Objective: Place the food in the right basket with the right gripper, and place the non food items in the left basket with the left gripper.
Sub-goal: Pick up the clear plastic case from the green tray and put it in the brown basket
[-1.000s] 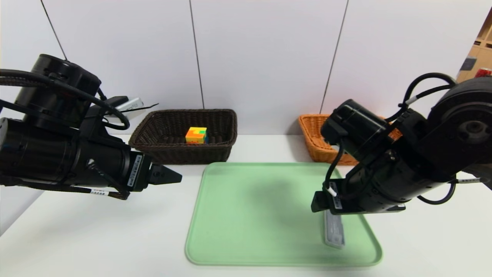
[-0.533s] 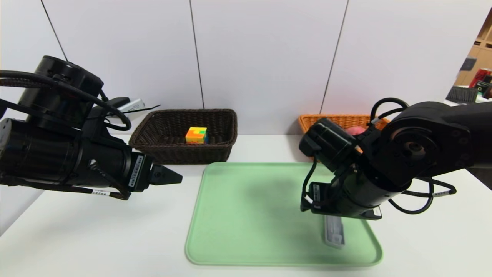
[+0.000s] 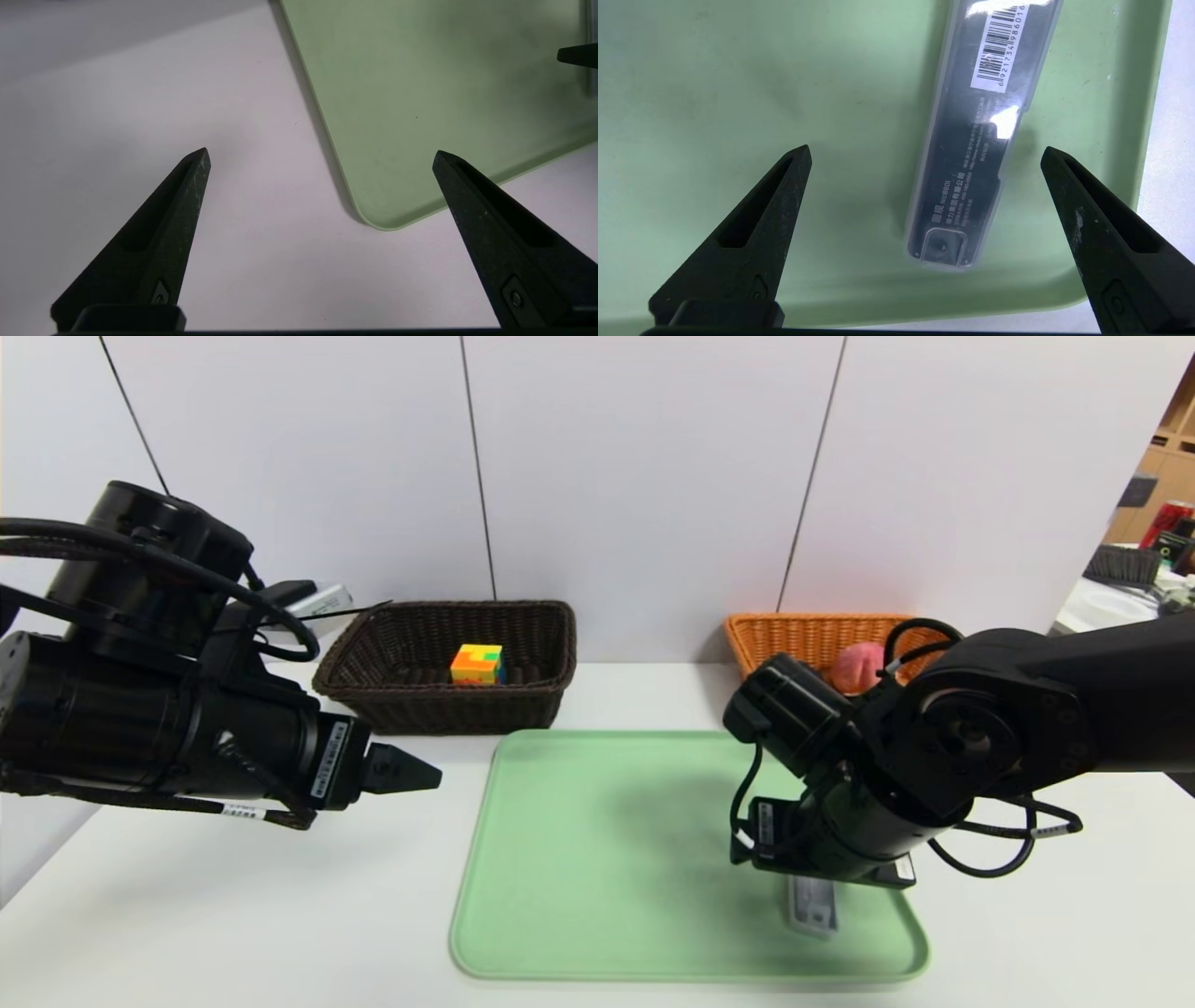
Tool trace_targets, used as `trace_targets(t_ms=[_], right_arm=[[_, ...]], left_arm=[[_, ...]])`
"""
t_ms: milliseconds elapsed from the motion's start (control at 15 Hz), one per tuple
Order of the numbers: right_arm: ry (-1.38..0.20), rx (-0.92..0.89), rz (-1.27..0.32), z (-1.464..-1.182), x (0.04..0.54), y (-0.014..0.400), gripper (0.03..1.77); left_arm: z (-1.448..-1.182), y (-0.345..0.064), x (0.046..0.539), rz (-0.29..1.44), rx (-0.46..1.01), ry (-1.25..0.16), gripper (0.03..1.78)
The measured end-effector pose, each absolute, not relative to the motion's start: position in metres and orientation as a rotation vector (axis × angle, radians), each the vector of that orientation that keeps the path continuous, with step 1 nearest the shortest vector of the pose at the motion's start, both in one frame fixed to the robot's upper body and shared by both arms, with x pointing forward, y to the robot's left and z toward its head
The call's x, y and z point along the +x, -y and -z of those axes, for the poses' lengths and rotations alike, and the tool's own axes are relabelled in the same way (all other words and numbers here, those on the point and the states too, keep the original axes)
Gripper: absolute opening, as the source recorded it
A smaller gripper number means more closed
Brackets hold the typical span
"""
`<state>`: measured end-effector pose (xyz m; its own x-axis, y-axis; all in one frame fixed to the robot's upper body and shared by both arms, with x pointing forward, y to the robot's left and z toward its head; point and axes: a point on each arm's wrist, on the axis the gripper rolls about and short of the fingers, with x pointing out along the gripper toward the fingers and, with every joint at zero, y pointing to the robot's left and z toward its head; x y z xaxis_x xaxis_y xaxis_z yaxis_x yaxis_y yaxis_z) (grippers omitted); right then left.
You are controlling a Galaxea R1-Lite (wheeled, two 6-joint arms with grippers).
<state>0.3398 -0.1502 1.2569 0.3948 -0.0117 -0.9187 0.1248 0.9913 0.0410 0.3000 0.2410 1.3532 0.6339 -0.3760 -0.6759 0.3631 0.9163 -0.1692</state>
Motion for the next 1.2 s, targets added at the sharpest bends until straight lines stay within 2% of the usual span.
trace_targets(t_ms=[467,733,933,1000,1200], right_arm=[[-1.172,0.110,0.096,-1.2518,0.3427,0.1511,1.70],[-1.181,0.104,0.098,-1.2486,0.3430,0.1504,1.08],[-1.184,0.103,0.098,-1.2481,0.3425,0.1505,0.77],[-1.184,0.102,0.098,-1.2483,0.3423,0.1507,0.54],[-1.182,0.103,0.098,-1.2492,0.3418,0.1511,0.54]], left_arm=[[-1.3537,-0.2420,0.2974,0.424,-0.019,-0.774,1.69],[-1.3546,-0.2425,0.2965,0.425,-0.020,-0.770,1.69],[-1.3550,-0.2426,0.2960,0.426,-0.020,-0.768,1.69],[-1.3555,-0.2428,0.2956,0.426,-0.020,-0.766,1.69],[-1.3563,-0.2432,0.2945,0.426,-0.021,-0.764,1.69]])
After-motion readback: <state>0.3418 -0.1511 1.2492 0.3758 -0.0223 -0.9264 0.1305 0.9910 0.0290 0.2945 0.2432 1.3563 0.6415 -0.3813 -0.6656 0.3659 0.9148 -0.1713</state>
